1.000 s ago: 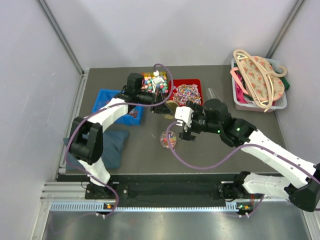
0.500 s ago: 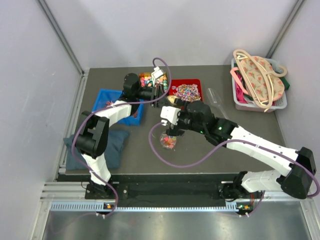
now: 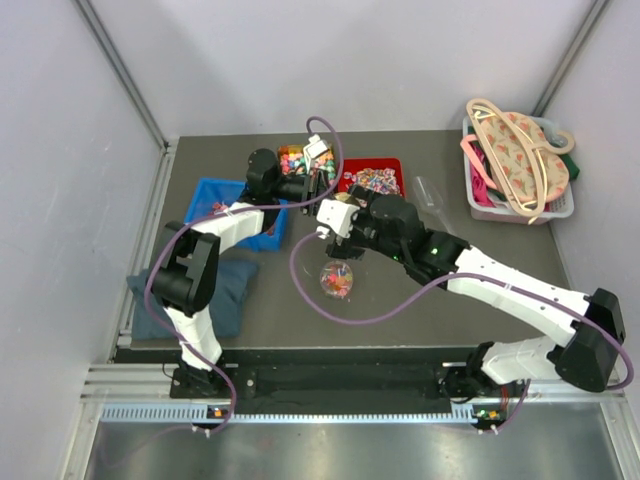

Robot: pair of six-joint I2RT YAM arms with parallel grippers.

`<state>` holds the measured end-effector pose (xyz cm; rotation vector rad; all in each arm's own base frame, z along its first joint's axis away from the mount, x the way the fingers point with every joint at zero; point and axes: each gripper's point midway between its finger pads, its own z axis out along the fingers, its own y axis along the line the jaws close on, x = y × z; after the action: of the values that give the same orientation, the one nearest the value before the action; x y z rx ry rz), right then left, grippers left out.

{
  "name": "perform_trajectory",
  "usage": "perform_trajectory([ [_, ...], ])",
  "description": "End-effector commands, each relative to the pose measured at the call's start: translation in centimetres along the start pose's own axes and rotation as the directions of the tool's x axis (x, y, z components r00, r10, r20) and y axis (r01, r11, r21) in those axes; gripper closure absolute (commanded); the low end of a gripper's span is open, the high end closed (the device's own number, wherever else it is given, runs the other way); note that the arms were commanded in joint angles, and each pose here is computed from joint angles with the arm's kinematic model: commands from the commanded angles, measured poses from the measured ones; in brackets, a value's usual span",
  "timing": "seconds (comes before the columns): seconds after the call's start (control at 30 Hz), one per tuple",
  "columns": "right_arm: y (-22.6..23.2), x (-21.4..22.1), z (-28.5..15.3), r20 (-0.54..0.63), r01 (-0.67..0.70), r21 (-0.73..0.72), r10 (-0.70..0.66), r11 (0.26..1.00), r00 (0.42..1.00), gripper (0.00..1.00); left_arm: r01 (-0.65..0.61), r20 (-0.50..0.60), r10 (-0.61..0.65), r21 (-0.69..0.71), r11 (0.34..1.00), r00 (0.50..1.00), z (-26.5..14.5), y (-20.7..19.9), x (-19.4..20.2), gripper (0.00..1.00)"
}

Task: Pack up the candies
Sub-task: Pick up the bottle lid at the center of the board.

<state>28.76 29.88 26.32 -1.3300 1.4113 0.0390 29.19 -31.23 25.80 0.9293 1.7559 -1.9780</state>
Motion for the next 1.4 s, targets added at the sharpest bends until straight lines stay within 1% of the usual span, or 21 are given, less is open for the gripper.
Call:
perform_trajectory([
  [0.0,-2.4,-1.8,0.4,0.034,-0.005,0.09,0.002,0.996,0.999,0.01,-0.08,-0.026,0.081,0.031,0.996,0.996,0.1,-1.0,0.2,0.87],
  [0.13,-3.0,-1.8,0.9,0.027,-0.005,0.104,0.002,0.995,1.0,0.02,-0.078,-0.029,0.079,0.032,0.996,0.996,0.1,-1.2,0.4,0.87],
  [0.17,-3.1,-1.9,0.9,0.029,-0.008,0.105,0.005,0.994,1.0,0.04,-0.077,-0.032,0.078,0.034,0.996,0.996,0.1,-1.2,0.5,0.87],
  [0.23,-3.4,-2.1,0.9,0.034,-0.018,0.11,0.014,0.994,0.999,0.07,-0.077,-0.036,0.078,0.035,0.996,0.996,0.1,-1.2,0.6,0.87],
  [0.27,-3.7,-2.1,0.9,0.034,-0.023,0.115,0.019,0.993,0.999,0.1,-0.078,-0.037,0.079,0.035,0.996,0.996,0.1,-1.2,0.6,0.87],
  [0.33,-3.7,-2.3,0.7,0.039,-0.043,0.091,0.039,0.995,0.998,0.12,-0.086,-0.038,0.087,0.035,0.996,0.995,0.1,-1.1,0.7,0.87],
  [0.4,-3.9,-2.4,0.6,0.046,-0.061,0.082,0.058,0.995,0.997,0.18,-0.08,-0.041,0.081,0.035,0.996,0.996,0.1,-0.9,0.8,0.87],
  [0.53,-4.0,-2.3,0.6,0.044,-0.056,0.081,0.052,0.995,0.998,0.23,-0.077,-0.04,0.078,0.033,0.996,0.996,0.2,-0.7,0.9,0.86],
  [0.57,-4.0,-2.3,0.6,0.043,-0.056,0.082,0.053,0.995,0.998,0.27,-0.075,-0.04,0.077,0.033,0.997,0.996,0.1,-0.6,0.9,0.86],
  [0.6,-4.0,-2.2,0.6,0.043,-0.056,0.082,0.053,0.995,0.998,0.29,-0.077,-0.041,0.078,0.034,0.996,0.996,0.2,-0.7,0.9,0.86],
  [0.67,-3.8,-2.2,0.6,0.04,-0.056,0.072,0.053,0.996,0.998,0.3,-0.071,-0.042,0.072,0.033,0.997,0.997,0.2,-0.5,1.1,0.86],
  [0.7,-3.6,-2.3,0.6,0.045,-0.063,0.054,0.061,0.997,0.997,0.3,-0.069,-0.042,0.071,0.032,0.997,0.997,0.2,-0.4,1.2,0.86],
  [0.77,-3.1,-2.6,0.5,0.048,-0.063,0.012,0.063,0.998,0.997,0.22,-0.069,-0.041,0.071,0.031,0.997,0.997,0.2,-0.4,1.2,0.86],
  [0.83,-2.9,-2.7,0.5,0.051,-0.078,0.002,0.078,0.997,0.996,0.19,-0.071,-0.043,0.072,0.032,0.997,0.996,0.2,-0.4,1.2,0.86],
  [0.87,-2.9,-2.7,0.5,0.051,-0.08,-0.004,0.08,0.997,0.995,0.15,-0.071,-0.041,0.072,0.031,0.997,0.997,0.2,-0.4,1.1,0.86],
  [0.97,-3.0,-2.9,0.4,0.061,-0.098,-0.021,0.099,0.995,0.993,0.12,-0.074,-0.044,0.075,0.033,0.997,0.996,0.2,-0.4,1.2,0.86],
  [1.03,-3.2,-3.1,0.3,0.063,-0.1,-0.02,0.101,0.995,0.993,0.08,-0.074,-0.044,0.075,0.032,0.997,0.996,0.2,-0.3,1.3,0.86],
  [1.07,-3.0,-3.0,0.3,0.061,-0.097,-0.03,0.098,0.995,0.993,0.03,-0.074,-0.043,0.075,0.031,0.997,0.996,0.2,-0.3,1.3,0.86],
  [1.13,-2.9,-2.9,0.3,0.056,-0.093,-0.036,0.095,0.995,0.994,0.01,-0.074,-0.043,0.075,0.031,0.997,0.996,0.2,-0.3,1.3,0.86],
  [1.37,-2.8,-2.6,0.8,0.046,-0.086,-0.034,0.087,0.996,0.995,0.01,-0.074,-0.042,0.075,0.03,0.997,0.996,0.2,-0.4,1.2,0.86],
])
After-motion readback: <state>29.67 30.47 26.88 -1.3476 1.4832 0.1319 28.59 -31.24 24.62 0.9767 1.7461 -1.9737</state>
